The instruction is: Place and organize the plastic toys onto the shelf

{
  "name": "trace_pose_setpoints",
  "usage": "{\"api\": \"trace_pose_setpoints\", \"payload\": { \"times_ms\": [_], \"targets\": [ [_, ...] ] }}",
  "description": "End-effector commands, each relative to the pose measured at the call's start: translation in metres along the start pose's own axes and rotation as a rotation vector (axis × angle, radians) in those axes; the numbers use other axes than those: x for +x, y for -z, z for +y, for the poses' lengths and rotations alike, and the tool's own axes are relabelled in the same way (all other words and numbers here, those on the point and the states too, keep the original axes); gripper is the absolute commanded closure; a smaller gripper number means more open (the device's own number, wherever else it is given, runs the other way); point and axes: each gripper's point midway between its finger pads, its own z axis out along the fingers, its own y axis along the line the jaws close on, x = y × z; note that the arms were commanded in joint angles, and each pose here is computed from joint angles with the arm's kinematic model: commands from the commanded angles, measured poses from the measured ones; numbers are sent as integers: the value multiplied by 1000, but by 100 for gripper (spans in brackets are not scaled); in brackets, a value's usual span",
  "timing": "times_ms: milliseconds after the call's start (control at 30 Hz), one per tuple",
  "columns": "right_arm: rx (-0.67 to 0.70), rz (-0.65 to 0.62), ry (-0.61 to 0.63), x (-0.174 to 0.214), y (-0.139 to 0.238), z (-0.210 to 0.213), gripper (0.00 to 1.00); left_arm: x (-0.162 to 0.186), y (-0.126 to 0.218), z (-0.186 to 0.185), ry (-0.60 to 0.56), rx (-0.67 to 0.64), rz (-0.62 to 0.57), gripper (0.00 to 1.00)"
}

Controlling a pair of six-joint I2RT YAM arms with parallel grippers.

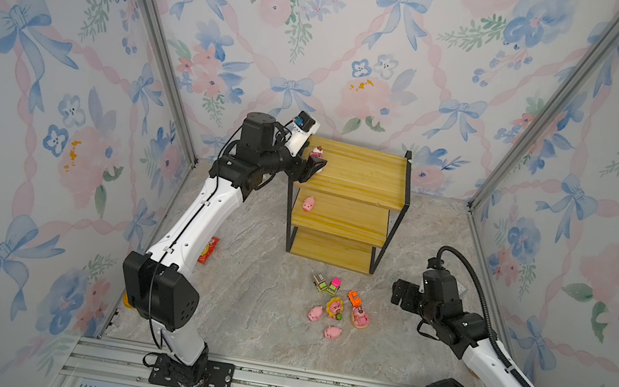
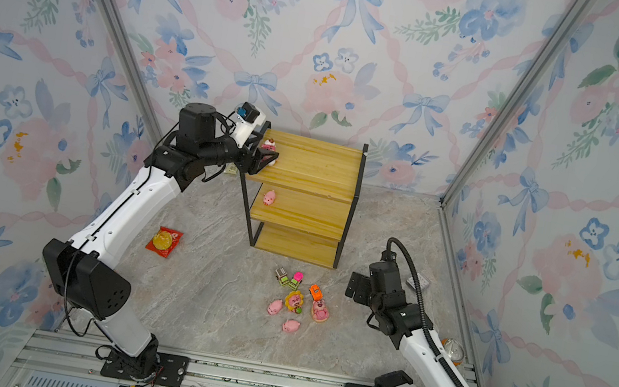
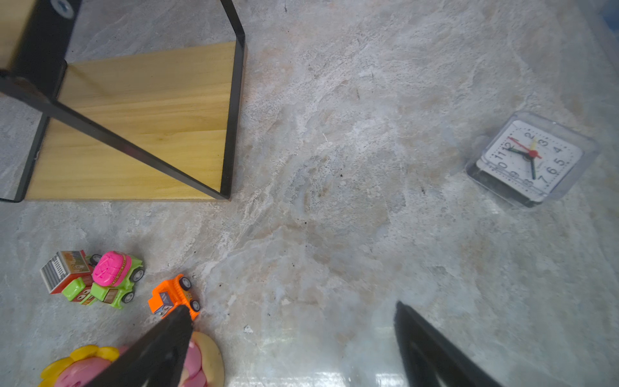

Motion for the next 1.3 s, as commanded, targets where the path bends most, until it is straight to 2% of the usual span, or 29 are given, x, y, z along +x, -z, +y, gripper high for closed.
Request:
{"api": "trace_pose_setpoints", "payload": {
  "times_ms": [0,900,1067,1267],
  "targets": [
    [-25,-8,22,-4,2,8,3,-13,12,-3,9,-8,-21,23],
    [-33,-20,22,-1,9,5,3,-28,44,-16,-19,-72,-49,22],
    [-57,-12,15,1,12,8,3,-24,55,-36,-25,-60,-48,23],
    [-158,15,23,6,13,29,3,9,68,-73,-13,-39,3,23]
  ]
}}
